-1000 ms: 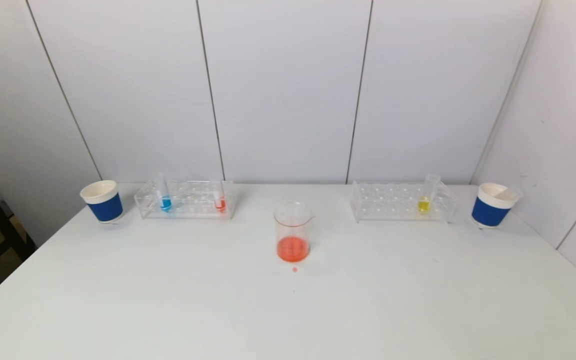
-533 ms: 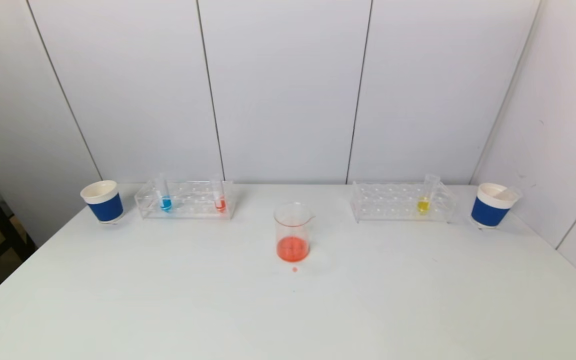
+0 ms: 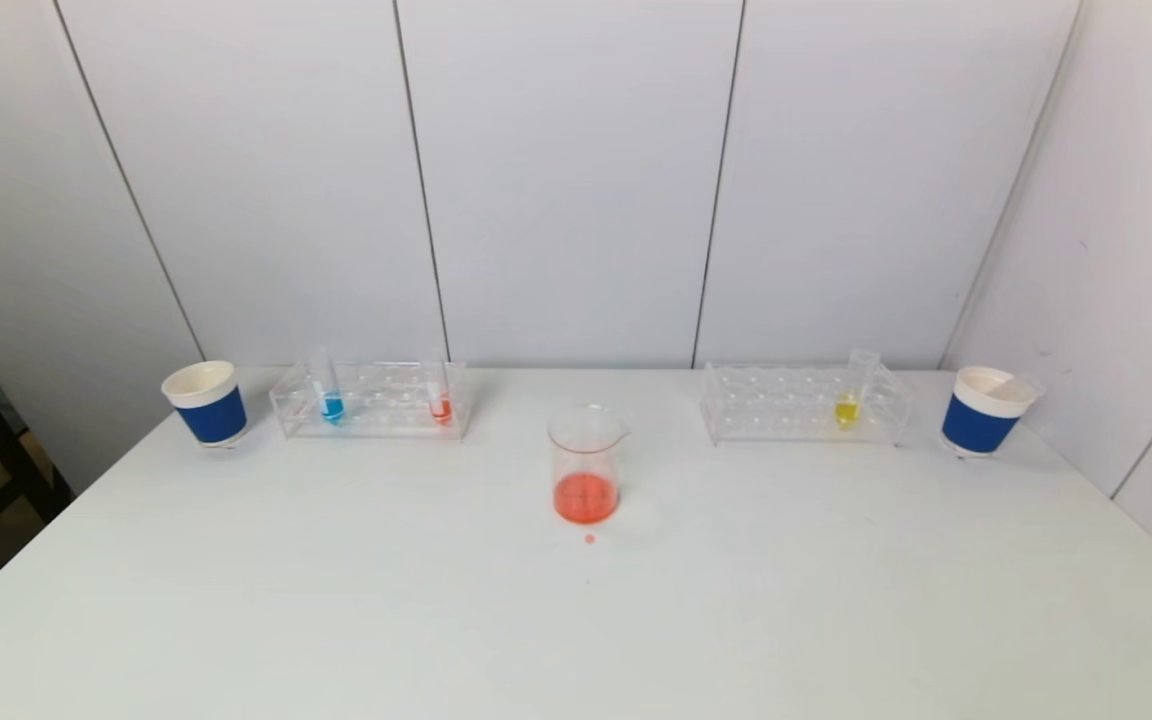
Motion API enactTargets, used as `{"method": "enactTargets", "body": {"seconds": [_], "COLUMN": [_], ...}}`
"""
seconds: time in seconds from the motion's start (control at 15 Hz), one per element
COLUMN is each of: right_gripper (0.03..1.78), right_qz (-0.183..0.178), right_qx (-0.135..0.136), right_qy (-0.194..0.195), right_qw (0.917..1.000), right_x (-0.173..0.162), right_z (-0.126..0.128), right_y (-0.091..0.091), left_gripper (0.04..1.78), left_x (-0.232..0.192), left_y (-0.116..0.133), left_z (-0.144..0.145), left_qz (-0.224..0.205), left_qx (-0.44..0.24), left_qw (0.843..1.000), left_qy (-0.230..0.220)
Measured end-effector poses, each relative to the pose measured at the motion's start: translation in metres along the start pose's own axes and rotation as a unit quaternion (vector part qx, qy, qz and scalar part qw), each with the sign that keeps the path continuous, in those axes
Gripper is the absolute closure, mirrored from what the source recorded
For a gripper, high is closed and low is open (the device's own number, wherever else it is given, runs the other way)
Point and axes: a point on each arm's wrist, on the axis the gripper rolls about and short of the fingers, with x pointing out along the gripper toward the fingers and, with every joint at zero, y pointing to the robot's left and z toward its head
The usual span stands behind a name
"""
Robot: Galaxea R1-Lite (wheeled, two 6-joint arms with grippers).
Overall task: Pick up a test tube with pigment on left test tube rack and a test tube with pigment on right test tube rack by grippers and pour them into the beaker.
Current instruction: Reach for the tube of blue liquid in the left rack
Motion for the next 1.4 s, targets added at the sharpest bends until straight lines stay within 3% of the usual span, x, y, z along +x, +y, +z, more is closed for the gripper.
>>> {"method": "enactTargets", "body": {"seconds": [0.4,0.8,1.4], "right_gripper": [0.04,0.04,0.04], "right_qz": [0.039,0.049,0.046], "right_qx": [0.009,-0.002,-0.013], "right_qy": [-0.016,-0.011,0.038], "right_qw": [0.9991,0.9987,0.9981], "right_x": [-0.053,-0.078,-0.041], "right_z": [-0.01,-0.064,-0.164], "right_y": [-0.01,-0.013,-0.004], "left_gripper": [0.06,0.06,0.06], "left_x": [0.0,0.0,0.0], "left_y": [0.0,0.0,0.0], "left_z": [0.0,0.0,0.0], "left_qz": [0.0,0.0,0.0], "left_qx": [0.0,0.0,0.0], "left_qw": [1.0,1.0,1.0], "left_qy": [0.0,0.0,0.0]}}
